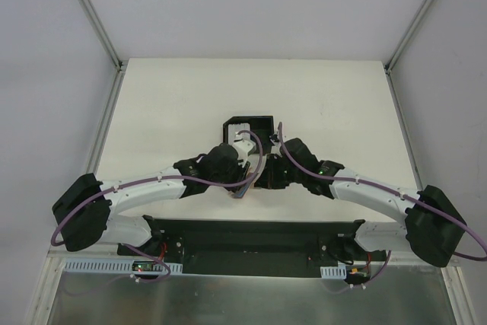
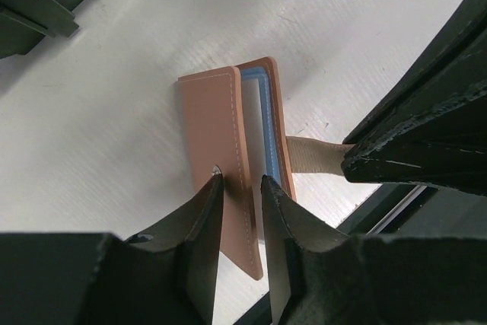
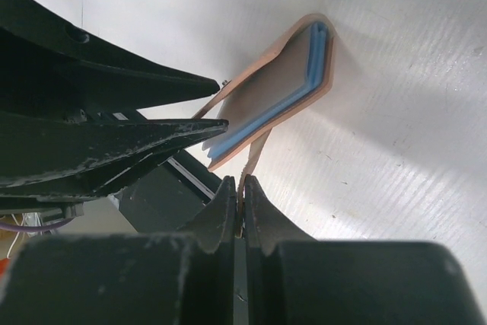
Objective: Put the credit cards into the card holder
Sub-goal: Open the card holder at the center of the board.
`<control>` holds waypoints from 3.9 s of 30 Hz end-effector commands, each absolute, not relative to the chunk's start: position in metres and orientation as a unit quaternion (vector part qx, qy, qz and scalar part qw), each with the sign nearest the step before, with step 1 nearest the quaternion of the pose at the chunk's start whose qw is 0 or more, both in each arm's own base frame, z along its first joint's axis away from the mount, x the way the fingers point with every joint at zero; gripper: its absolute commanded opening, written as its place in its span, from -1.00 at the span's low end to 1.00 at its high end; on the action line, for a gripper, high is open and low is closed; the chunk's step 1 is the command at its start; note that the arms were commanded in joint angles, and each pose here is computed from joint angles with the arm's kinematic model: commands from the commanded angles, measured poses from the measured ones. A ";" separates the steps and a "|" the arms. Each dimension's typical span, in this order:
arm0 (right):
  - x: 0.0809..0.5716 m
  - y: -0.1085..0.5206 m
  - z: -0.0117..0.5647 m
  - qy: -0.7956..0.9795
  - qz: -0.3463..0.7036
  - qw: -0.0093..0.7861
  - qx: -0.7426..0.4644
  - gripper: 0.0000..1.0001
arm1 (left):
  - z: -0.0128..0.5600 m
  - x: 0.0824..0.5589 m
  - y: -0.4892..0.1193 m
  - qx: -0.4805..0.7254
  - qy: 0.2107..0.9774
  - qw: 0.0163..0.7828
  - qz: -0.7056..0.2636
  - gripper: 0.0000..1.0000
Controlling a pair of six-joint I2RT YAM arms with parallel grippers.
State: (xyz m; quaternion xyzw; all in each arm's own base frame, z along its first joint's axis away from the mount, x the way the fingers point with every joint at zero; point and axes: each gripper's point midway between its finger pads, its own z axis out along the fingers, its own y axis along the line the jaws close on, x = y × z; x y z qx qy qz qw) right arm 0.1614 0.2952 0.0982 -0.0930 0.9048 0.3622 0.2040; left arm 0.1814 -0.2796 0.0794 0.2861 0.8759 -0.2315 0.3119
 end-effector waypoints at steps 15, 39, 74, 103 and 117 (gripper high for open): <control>0.169 0.303 0.120 0.893 0.377 0.223 -0.098 -1.00 | 0.088 0.192 -0.282 0.272 0.877 0.331 -0.216 -0.45; 0.169 0.303 0.115 0.898 0.370 0.214 -0.100 -0.98 | 0.097 0.199 -0.281 0.244 0.873 0.358 -0.223 -0.46; 0.171 0.304 0.118 0.897 0.372 0.218 -0.099 -0.98 | 0.083 0.190 -0.280 0.255 0.878 0.336 -0.227 -1.00; 0.155 0.222 0.022 0.974 0.190 0.118 -0.047 -0.99 | 0.062 0.174 -0.210 -0.055 0.907 0.320 -0.267 -1.00; 0.194 0.243 0.034 0.970 0.179 0.148 -0.075 -0.53 | 0.043 0.170 -0.197 -0.062 0.914 0.317 -0.244 -1.00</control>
